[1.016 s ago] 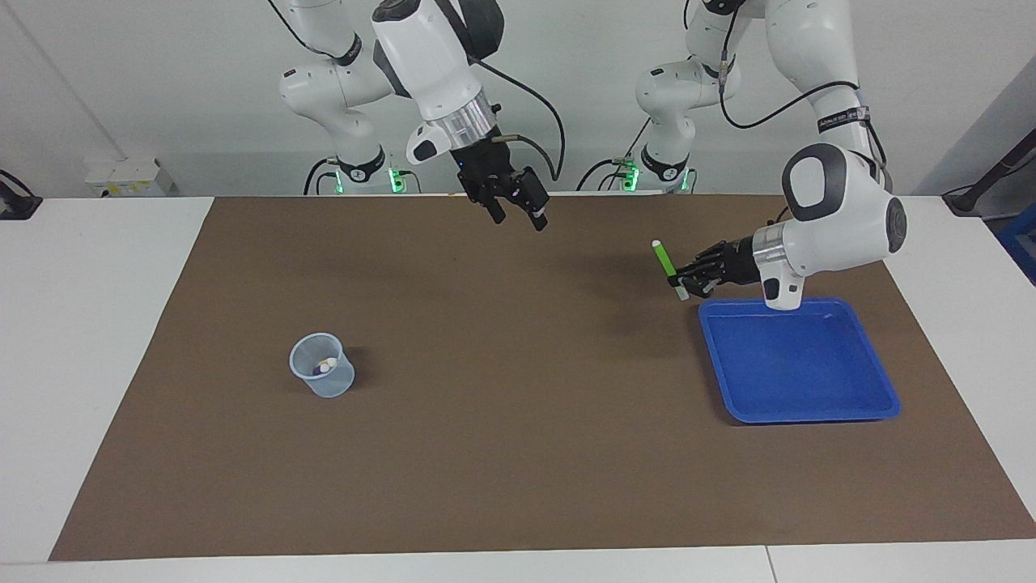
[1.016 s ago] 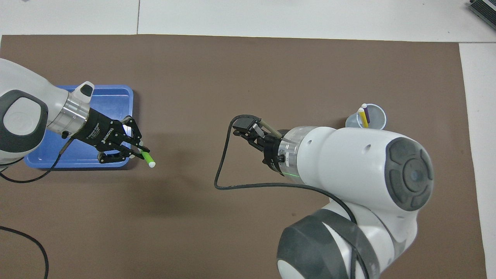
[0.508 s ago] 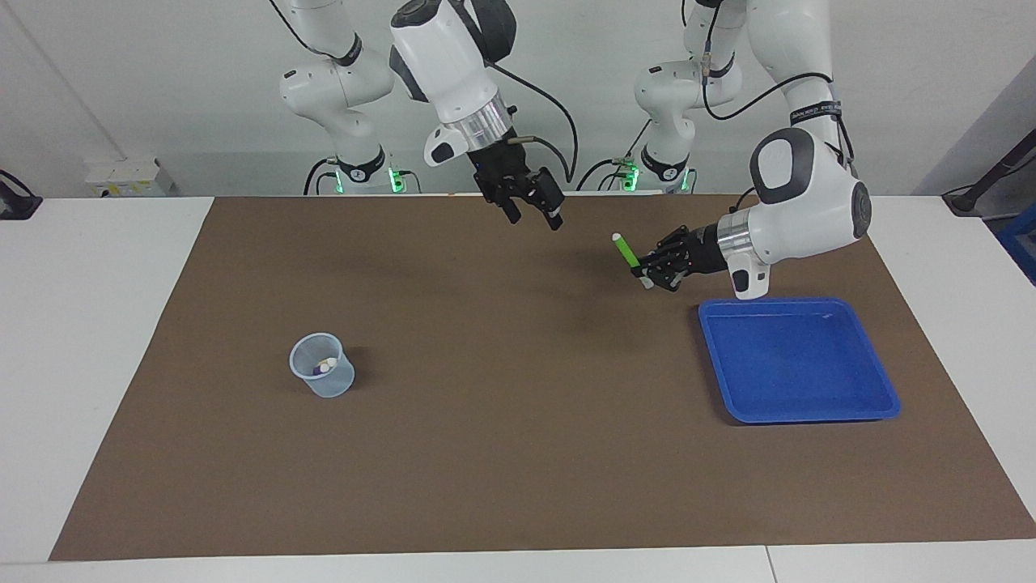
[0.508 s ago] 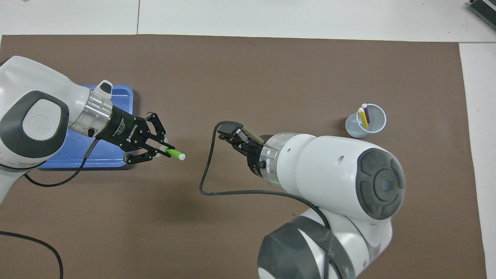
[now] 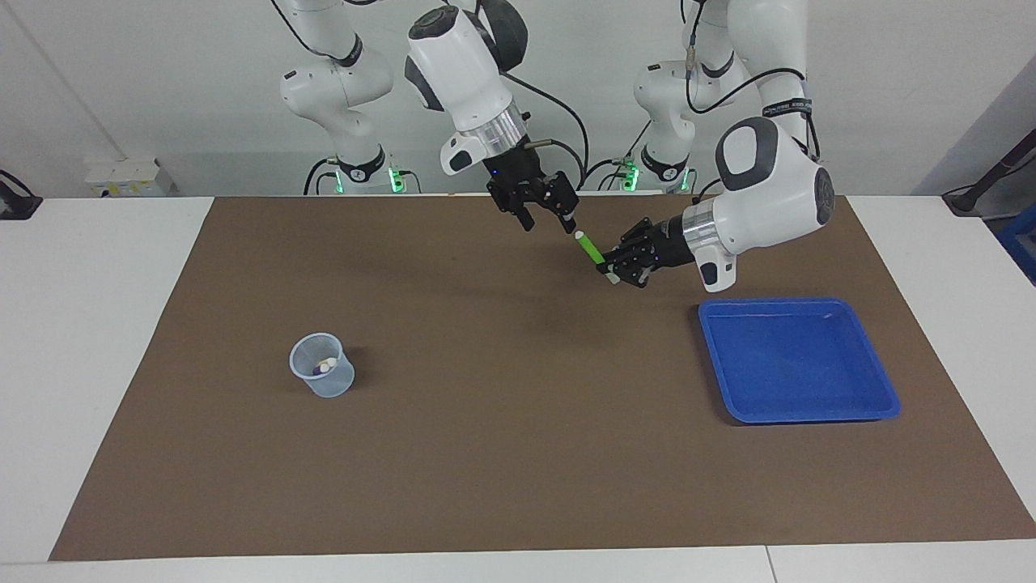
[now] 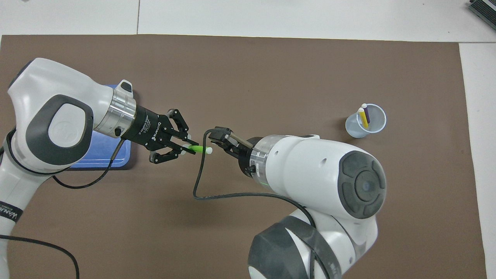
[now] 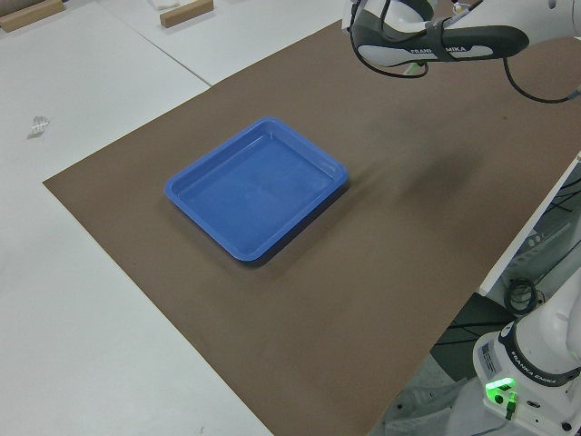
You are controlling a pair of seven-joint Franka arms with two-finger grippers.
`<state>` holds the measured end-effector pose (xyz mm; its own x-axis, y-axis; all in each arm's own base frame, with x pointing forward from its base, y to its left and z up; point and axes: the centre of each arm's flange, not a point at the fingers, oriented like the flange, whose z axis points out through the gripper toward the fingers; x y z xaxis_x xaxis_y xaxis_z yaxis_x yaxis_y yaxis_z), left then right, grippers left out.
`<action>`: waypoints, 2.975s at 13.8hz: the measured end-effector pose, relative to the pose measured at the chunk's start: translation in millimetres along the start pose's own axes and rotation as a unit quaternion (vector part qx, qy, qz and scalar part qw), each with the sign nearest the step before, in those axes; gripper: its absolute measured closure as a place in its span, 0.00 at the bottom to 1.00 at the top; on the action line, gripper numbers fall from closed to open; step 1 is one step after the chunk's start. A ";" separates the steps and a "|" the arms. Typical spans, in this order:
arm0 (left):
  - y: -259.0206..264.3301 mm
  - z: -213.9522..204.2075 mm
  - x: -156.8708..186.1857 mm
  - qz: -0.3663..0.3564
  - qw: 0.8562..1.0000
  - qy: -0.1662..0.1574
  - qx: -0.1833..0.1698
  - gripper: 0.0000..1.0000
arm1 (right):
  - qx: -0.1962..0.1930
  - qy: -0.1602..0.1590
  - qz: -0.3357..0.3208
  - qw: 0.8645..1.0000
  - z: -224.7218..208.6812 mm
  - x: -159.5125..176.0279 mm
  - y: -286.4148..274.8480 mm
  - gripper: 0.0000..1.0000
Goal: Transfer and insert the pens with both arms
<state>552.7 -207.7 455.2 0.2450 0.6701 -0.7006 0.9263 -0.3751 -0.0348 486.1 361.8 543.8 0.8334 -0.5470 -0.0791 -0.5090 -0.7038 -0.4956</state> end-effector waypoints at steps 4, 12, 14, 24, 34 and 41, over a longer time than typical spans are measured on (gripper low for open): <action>4.7 4.0 -12.2 -0.014 0.999 -0.034 -0.018 0.83 | -0.002 -0.001 -0.011 1.000 0.6 -0.2 0.5 0.15; 9.4 13.3 -26.6 -0.030 0.998 -0.047 -0.031 0.83 | -0.007 -0.004 -0.037 0.999 2.1 -0.5 1.9 0.39; 9.6 14.1 -27.6 -0.031 0.998 -0.048 -0.031 0.83 | -0.007 -0.004 -0.046 0.999 2.0 -0.7 1.7 0.45; 10.5 19.6 -33.6 -0.028 0.998 -0.047 -0.031 0.83 | -0.005 0.001 -0.106 0.994 -1.4 10.2 4.0 0.55; 10.2 23.7 -36.4 -0.026 0.998 -0.047 -0.028 0.83 | 0.001 0.003 -0.109 0.994 -4.2 8.7 0.4 0.81; 10.3 21.0 -34.6 -0.027 0.998 -0.046 -0.031 0.68 | -0.001 0.003 -0.113 0.994 -3.0 12.3 2.8 0.81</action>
<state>547.7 -248.3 464.1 0.1689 0.6256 -0.7616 0.9542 -0.2974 -0.0327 494.3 351.7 544.0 0.9252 -0.3777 0.0382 -0.3101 -0.8100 -0.4978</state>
